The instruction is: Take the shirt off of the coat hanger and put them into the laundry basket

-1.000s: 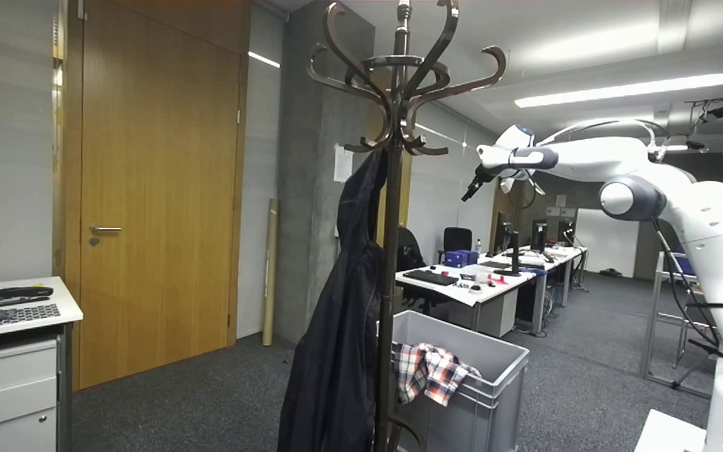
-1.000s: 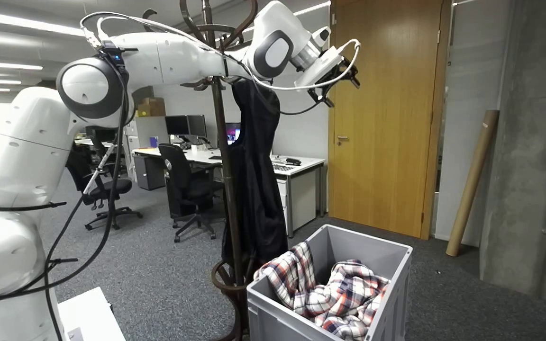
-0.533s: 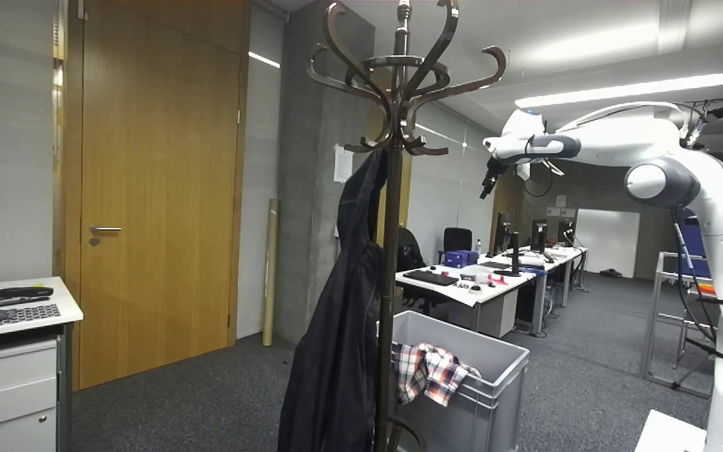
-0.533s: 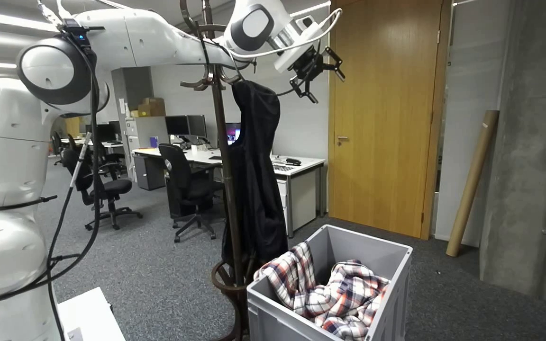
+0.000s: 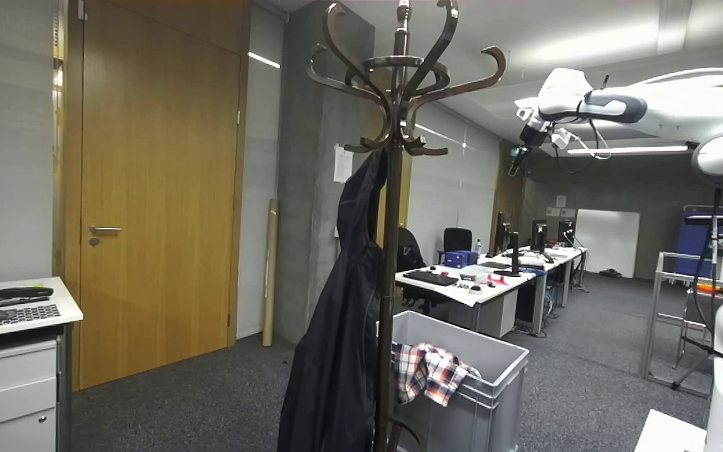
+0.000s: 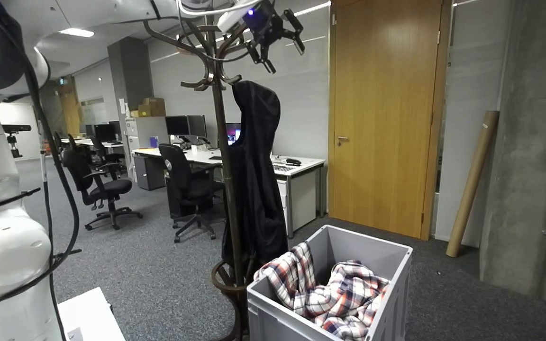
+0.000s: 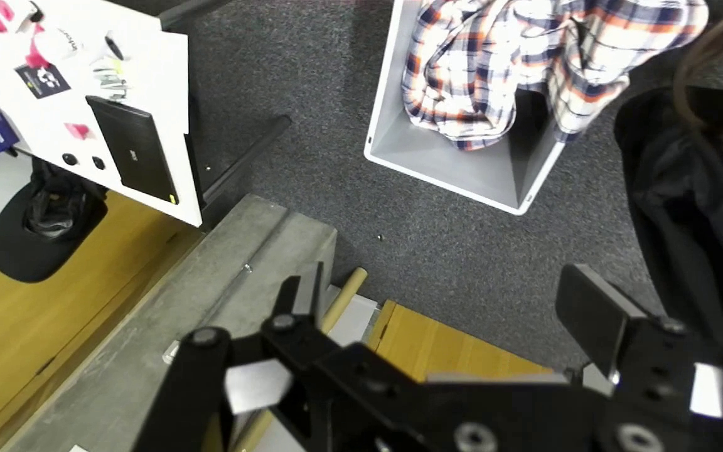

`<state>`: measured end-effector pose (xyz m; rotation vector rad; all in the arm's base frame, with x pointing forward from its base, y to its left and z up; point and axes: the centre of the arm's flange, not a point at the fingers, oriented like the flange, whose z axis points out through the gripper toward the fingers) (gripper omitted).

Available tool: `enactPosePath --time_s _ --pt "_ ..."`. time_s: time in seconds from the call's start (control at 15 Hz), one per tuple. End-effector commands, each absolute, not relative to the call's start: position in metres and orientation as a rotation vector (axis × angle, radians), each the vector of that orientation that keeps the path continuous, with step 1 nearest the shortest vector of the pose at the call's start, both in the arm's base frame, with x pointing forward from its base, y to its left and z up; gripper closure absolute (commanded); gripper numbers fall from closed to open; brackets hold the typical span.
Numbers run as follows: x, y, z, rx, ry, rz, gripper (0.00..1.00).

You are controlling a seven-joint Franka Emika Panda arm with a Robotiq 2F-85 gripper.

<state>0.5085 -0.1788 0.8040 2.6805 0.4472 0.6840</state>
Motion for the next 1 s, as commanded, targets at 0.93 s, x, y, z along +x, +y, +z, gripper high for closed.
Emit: enactPosePath --time_s 0.93 --pt "0.431 -0.166 0.750 3.364 -0.095 0.540 0.00"
